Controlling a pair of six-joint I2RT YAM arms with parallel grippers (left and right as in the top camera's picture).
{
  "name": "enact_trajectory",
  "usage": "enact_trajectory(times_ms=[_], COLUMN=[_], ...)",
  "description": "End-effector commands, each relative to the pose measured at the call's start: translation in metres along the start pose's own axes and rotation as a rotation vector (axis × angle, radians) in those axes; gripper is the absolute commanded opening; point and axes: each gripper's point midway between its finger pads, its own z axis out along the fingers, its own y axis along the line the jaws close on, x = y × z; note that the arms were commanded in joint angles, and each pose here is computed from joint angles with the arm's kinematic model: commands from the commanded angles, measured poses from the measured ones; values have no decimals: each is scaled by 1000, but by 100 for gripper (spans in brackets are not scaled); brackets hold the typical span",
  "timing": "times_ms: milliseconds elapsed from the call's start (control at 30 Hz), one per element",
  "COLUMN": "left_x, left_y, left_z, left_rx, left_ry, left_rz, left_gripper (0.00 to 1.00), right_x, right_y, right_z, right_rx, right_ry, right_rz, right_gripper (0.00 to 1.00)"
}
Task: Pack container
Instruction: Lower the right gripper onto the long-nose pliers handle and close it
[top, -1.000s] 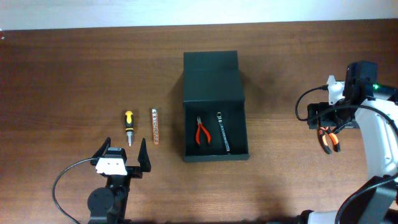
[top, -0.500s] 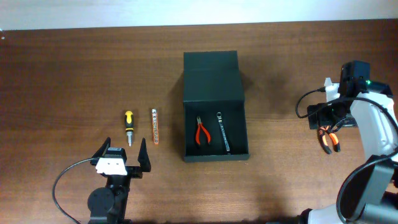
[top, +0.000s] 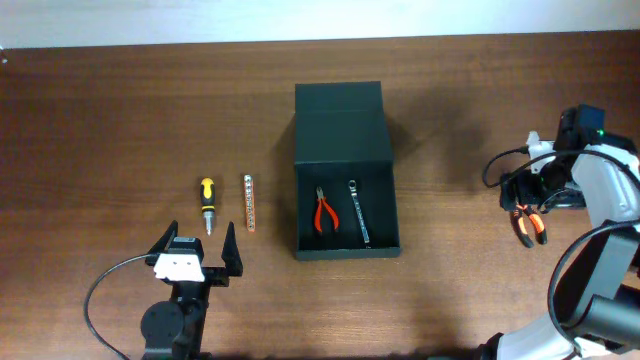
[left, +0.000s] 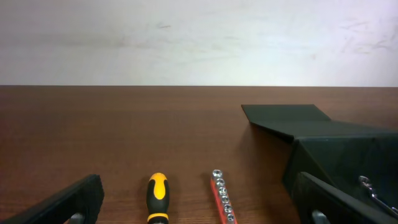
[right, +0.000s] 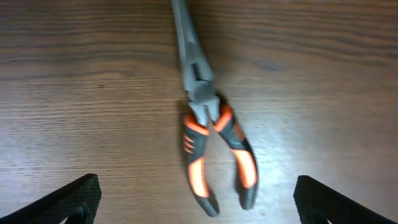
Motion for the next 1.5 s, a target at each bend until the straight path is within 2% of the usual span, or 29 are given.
enact_trajectory(times_ms=[0, 267, 867, 1200, 1467], left_x=[3, 3, 3, 3, 3], left_y=[3, 3, 3, 3, 3], left_z=[0, 0, 0, 0, 0], left_rx=[-14, -14, -15, -14, -14], left_ry=[5, 5, 5, 4, 5], left_rz=[18, 19, 19, 19, 19], left_gripper=[99, 99, 99, 99, 99], right_x=[-1, 5, 11, 18, 9], right_y=[9, -1, -8, -5, -8], right_z=[2, 3, 6, 30, 35], right_rx=[-59, -1, 27, -8, 5], right_ry=[-9, 22, 55, 123, 96], right_rz=[-55, -178, -170, -172, -171], right_gripper=[99, 99, 99, 99, 99])
